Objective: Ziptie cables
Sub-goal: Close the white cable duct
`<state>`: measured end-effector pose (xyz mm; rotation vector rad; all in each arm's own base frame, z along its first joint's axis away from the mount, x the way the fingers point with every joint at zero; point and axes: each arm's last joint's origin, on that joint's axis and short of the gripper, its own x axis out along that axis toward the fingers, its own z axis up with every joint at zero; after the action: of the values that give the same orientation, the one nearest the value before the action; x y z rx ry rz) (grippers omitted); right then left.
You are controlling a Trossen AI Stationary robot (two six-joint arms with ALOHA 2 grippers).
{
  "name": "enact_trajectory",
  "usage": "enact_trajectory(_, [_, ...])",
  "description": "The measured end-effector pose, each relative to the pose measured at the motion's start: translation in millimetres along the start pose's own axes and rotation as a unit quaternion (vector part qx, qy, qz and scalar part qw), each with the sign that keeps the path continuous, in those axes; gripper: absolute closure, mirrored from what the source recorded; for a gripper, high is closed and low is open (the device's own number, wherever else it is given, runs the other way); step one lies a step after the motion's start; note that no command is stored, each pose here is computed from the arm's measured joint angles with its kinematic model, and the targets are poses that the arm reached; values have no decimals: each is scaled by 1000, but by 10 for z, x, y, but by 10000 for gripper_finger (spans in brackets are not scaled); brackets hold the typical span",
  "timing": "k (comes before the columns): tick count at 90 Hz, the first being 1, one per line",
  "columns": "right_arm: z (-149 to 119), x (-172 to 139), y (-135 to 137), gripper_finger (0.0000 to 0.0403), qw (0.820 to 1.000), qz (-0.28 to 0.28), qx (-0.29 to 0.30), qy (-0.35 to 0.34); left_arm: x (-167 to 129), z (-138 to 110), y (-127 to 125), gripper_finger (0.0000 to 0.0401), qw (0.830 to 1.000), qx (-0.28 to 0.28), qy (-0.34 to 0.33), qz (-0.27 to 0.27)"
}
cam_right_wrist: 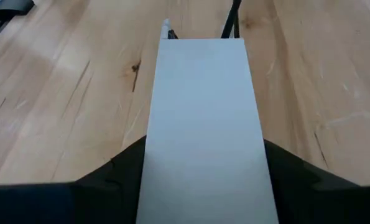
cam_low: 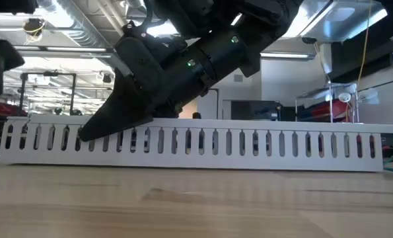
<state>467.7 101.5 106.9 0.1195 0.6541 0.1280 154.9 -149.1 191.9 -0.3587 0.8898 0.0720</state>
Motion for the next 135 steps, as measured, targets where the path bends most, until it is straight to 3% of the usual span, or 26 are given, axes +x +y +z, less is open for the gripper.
enact_trajectory(23, [0,0,0,175,1000,0,0,-1,234,-274,250,160,997,-16,36,71])
enact_trajectory(39, [0,-1,0,175,1000,0,0,-1,283,-335,350,160,995,-18,4,99])
enact_trajectory(57, [-2,0,1,175,1000,0,-2,-1,378,-330,365,160,997,22,-48,58])
enact_trajectory(73, [-4,0,1,175,1000,0,-3,-1,433,-294,417,160,994,58,-76,54])
enact_trajectory(135, [5,0,2,175,1000,5,-12,-7,453,-275,393,160,993,71,-94,21])
